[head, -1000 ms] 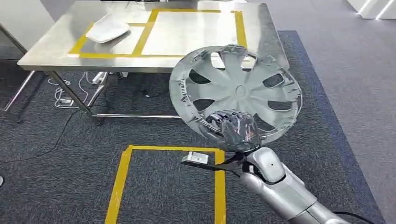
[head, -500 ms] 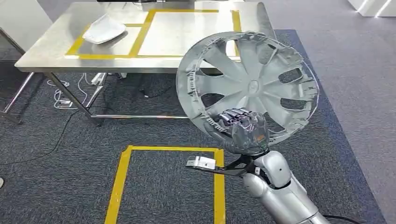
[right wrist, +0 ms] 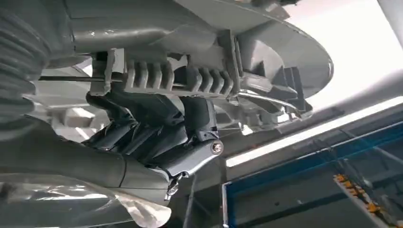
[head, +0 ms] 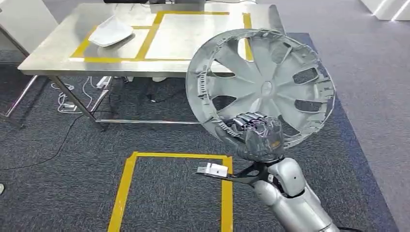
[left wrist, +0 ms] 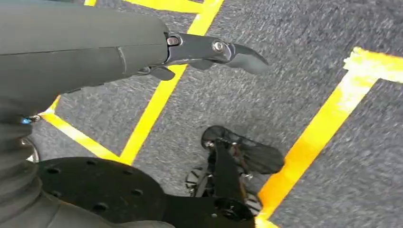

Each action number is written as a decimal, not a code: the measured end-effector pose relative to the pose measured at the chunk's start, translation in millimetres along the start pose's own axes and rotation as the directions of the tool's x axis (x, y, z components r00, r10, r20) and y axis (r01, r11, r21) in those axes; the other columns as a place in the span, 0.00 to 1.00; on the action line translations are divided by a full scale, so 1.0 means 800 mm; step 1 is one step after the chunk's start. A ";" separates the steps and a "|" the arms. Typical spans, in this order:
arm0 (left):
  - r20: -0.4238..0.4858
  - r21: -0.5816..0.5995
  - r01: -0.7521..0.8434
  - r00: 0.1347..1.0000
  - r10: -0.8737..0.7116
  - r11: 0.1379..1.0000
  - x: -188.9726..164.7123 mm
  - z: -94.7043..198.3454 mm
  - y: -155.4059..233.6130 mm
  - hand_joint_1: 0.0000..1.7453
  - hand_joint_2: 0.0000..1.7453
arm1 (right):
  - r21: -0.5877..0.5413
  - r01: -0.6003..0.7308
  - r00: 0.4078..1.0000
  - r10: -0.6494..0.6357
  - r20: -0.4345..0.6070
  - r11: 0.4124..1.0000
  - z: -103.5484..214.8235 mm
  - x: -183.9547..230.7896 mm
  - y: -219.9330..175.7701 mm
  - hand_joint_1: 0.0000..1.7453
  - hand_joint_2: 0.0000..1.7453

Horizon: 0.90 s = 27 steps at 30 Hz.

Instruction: Take the parts from the cabinet and place them on the table.

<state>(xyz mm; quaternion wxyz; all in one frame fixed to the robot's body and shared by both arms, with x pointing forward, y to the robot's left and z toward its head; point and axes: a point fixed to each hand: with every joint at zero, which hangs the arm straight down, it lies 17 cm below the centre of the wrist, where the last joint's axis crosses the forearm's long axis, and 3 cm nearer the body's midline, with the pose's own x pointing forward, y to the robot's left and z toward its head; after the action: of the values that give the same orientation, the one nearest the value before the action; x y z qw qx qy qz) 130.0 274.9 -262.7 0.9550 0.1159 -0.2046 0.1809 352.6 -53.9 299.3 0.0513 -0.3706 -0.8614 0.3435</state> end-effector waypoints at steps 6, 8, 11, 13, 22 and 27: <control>0.003 -0.001 0.001 1.000 -0.001 1.000 0.002 0.000 -0.001 0.00 1.00 | -0.008 -0.002 1.000 0.001 -0.010 1.000 -0.002 -0.003 -0.002 1.00 1.00; 0.000 -0.003 0.002 1.000 -0.002 1.000 0.000 0.000 0.000 0.00 1.00 | -0.006 0.000 1.000 0.000 -0.009 1.000 -0.001 -0.002 -0.002 1.00 1.00; -0.001 -0.004 0.002 1.000 -0.002 1.000 -0.002 0.001 0.000 0.00 1.00 | -0.006 0.000 1.000 0.000 -0.012 1.000 0.000 -0.003 -0.002 1.00 1.00; -0.002 -0.003 0.003 1.000 -0.003 1.000 -0.003 0.001 0.000 0.00 1.00 | -0.006 0.000 1.000 0.000 -0.013 1.000 0.000 -0.003 -0.002 1.00 1.00; 0.005 -0.006 0.004 1.000 -0.004 1.000 0.003 0.000 -0.003 0.00 1.00 | -0.016 -0.004 1.000 0.003 -0.009 1.000 -0.004 -0.003 -0.005 1.00 1.00; 0.000 -0.008 0.004 1.000 -0.004 1.000 -0.002 0.002 -0.004 0.00 1.00 | -0.016 -0.002 1.000 0.002 -0.013 1.000 -0.003 -0.004 -0.005 1.00 1.00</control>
<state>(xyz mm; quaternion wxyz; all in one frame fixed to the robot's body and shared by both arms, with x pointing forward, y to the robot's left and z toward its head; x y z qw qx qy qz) 129.8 271.1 -262.6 0.9557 0.1127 -0.2052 0.1783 353.8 -56.6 304.0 0.0537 -0.3743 -0.8632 0.3344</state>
